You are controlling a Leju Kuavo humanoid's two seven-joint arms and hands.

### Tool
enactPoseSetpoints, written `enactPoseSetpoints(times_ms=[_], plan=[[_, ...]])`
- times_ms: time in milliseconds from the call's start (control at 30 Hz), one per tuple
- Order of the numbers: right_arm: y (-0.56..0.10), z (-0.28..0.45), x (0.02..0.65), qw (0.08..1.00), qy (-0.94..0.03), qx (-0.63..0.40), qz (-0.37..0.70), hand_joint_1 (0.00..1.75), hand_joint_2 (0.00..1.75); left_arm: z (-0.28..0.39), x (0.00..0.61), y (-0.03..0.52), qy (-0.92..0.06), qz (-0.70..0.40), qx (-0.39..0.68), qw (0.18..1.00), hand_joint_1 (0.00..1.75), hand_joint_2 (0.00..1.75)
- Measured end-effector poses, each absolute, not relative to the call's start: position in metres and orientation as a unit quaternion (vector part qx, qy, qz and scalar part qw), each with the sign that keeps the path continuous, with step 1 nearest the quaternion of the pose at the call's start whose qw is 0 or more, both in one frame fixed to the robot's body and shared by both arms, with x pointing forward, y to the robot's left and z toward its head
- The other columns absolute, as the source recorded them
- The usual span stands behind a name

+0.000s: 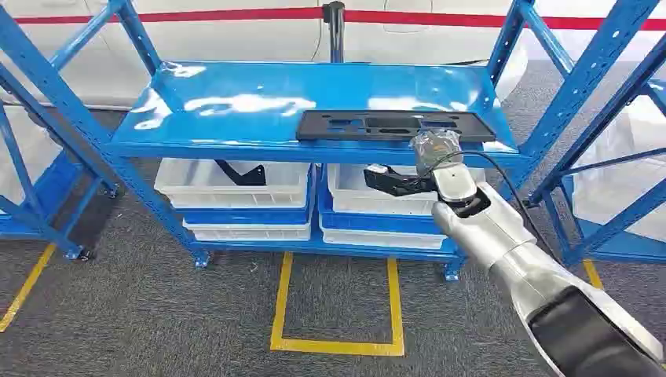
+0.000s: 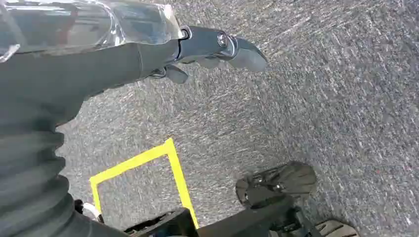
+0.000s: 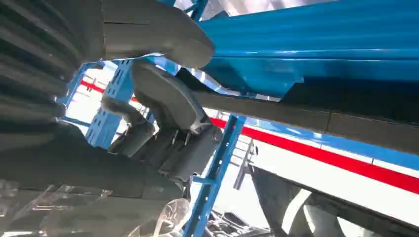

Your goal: Take the parts from the cabinet and place them on the table.

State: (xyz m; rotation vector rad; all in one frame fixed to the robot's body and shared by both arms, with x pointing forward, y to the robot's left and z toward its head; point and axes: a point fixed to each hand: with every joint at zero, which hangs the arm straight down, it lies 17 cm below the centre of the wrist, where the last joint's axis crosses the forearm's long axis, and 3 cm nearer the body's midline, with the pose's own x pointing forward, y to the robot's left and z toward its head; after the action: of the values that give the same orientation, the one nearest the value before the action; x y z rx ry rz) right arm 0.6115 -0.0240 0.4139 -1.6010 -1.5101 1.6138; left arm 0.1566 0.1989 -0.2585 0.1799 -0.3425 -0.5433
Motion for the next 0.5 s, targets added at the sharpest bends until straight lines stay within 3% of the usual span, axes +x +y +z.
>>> enactPoseSetpoints(times_ms=[200,267,300,400,433,500], plan=[[-0.0245,0.418,0.6117,0.214,-0.556,-0.569,0.567,1.75,1.75,-0.2584,0.1572,0.199,-0.168,-0.267,0.089,0.945,0.0,1.75],[-0.0253,0.4184,0.6122,0.215,-0.556,-0.569,0.566,0.42,1.75,-0.2583,0.1577,0.1993,-0.167,-0.266,0.089,0.945,0.0,1.75],[-0.0256,0.4186,0.6124,0.216,-0.557,-0.569,0.566,0.0,1.75,-0.2582,0.158,0.1994,-0.167,-0.266,0.09,0.945,0.0,1.75],[-0.0266,0.4197,0.6129,0.211,-0.555,-0.574,0.564,0.0,1.75,-0.2577,0.1601,0.1995,-0.168,-0.266,0.09,0.945,0.0,1.75],[-0.0266,0.4208,0.6128,0.208,-0.554,-0.577,0.563,0.0,0.0,-0.2575,0.1607,0.1995,-0.168,-0.266,0.09,0.945,0.0,1.75],[-0.0273,0.4224,0.6132,0.204,-0.552,-0.581,0.562,0.0,0.0,-0.2572,0.1617,0.1995,-0.169,-0.266,0.09,0.945,0.0,1.75]])
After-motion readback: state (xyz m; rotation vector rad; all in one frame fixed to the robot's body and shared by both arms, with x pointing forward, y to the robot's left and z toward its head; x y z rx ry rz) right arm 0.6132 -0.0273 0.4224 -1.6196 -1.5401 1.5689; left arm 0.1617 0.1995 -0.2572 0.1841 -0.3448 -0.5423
